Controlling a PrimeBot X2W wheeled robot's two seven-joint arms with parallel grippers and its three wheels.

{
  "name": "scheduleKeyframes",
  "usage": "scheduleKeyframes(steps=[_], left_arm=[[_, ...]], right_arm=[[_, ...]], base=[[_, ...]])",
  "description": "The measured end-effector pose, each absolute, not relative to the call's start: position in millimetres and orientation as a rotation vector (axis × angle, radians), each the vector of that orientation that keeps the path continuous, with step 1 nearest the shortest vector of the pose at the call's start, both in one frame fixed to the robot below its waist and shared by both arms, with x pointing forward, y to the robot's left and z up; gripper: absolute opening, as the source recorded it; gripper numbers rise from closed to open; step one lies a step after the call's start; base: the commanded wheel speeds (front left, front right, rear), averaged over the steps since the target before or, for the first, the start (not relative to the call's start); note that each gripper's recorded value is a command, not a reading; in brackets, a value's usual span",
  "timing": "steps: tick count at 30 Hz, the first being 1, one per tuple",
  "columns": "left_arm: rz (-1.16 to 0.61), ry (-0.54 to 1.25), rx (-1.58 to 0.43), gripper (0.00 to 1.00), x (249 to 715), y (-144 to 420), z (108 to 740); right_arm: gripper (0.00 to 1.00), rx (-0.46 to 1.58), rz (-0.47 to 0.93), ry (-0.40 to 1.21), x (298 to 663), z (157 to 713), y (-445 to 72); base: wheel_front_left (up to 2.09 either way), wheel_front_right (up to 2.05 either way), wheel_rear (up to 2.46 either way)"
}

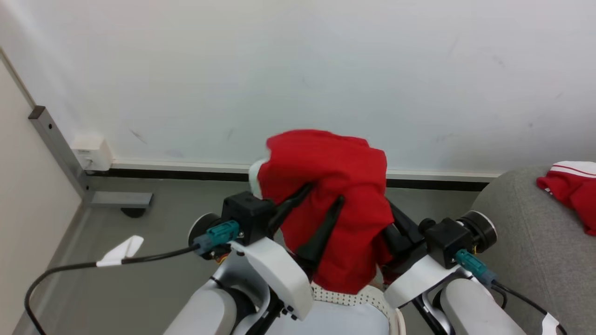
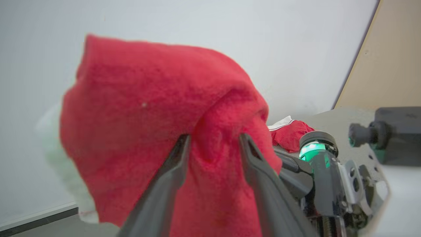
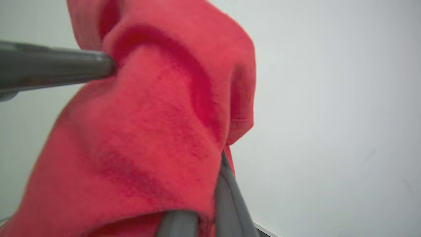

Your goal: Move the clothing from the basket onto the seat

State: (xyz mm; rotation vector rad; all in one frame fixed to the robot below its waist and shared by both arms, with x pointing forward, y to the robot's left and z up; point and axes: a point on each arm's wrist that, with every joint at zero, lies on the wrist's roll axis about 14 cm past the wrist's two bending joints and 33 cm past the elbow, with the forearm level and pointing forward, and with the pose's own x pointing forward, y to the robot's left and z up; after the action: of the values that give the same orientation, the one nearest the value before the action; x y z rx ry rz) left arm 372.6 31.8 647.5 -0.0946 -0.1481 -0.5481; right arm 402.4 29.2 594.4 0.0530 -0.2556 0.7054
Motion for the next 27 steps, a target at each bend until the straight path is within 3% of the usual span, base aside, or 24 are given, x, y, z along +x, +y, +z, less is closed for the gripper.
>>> scheduleKeyframes(steps=[13, 27], left_arm=[[-0.579, -0.021, -0.108, 1.0, 375.4, 16.0, 588.2], [-0.756, 0.002, -0.127, 1.0, 383.8, -43.8, 574.9]], right_arm=[[0.0, 0.088, 0.492, -0.307, 427.6, 611.9, -40.3], [0.0, 0.072, 0.295, -0.344, 425.6, 622.5, -118.8]], base=[[0.0, 0.0, 0.0], [0.0, 0.0, 0.0]])
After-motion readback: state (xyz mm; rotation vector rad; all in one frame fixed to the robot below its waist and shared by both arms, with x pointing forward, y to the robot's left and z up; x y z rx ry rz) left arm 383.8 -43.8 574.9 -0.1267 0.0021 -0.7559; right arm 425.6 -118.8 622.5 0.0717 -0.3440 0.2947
